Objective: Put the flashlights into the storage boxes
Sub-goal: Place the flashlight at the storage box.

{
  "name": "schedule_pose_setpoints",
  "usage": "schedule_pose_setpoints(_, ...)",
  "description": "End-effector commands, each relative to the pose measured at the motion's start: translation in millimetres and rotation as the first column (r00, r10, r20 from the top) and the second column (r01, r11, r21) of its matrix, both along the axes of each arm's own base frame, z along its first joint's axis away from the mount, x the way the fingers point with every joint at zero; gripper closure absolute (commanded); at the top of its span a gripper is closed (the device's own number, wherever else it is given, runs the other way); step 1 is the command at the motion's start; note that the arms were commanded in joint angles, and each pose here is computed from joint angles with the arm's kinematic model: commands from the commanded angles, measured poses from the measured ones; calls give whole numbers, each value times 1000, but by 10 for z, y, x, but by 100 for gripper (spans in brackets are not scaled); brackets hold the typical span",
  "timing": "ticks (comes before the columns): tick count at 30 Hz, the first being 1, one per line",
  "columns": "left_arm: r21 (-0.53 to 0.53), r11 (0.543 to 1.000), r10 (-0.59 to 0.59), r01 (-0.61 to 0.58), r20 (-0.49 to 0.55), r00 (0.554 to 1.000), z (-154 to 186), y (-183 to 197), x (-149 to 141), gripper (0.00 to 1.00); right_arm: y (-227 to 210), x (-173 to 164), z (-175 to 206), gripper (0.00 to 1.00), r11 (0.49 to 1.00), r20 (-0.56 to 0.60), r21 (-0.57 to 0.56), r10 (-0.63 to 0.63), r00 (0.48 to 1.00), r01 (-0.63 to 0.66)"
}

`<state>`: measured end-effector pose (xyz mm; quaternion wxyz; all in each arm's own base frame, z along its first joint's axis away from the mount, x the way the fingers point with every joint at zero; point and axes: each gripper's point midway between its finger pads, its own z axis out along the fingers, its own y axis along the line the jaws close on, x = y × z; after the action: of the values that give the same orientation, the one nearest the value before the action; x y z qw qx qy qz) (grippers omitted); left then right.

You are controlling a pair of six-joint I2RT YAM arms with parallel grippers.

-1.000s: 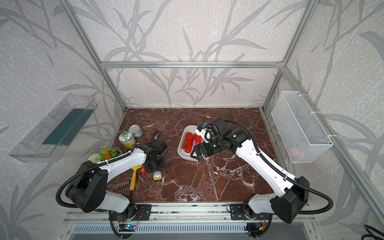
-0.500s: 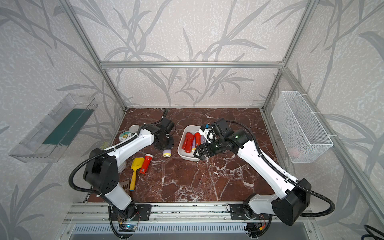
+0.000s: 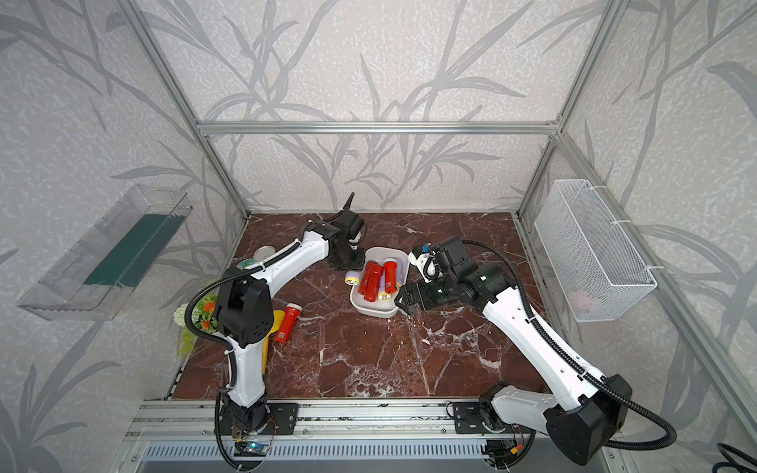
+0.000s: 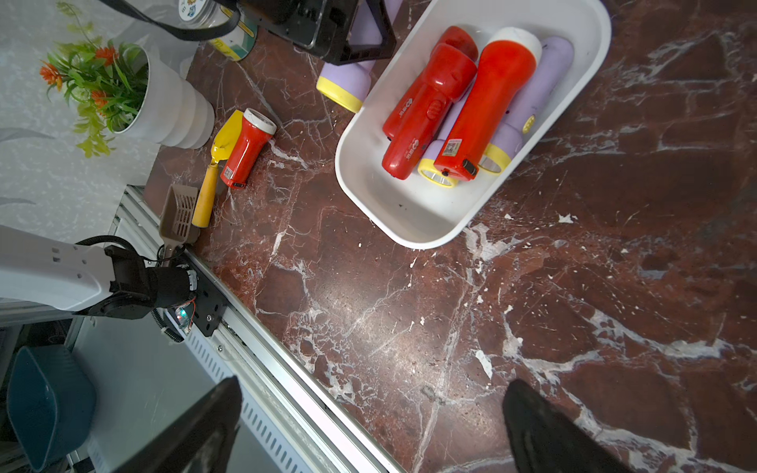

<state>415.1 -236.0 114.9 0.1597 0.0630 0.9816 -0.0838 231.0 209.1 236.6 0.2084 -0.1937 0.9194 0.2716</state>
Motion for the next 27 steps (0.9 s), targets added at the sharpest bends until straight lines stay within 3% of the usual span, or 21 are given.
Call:
schedule_pose_setpoints(1, -11, 997, -81, 81, -15, 997, 15, -152, -10, 77, -82, -13, 4, 1, 999, -1, -21, -26, 1000, 26)
schedule_pose_setpoints(16, -4, 989, -150, 150, -52, 987, -275, -315, 106, 77, -80, 116, 92, 1, 999, 18, -26, -47, 999, 47)
schedule_pose_setpoints(24, 9, 990, -142, 143, -48, 989, -286, -260, 145, 69, -70, 137, 82, 1, 998, 16, -27, -50, 999, 51)
schedule_pose_setpoints(27, 9, 989, -145, 146, -45, 988, -278, -261, 148, 60, -69, 142, 86, 1, 998, 16, -27, -51, 999, 51)
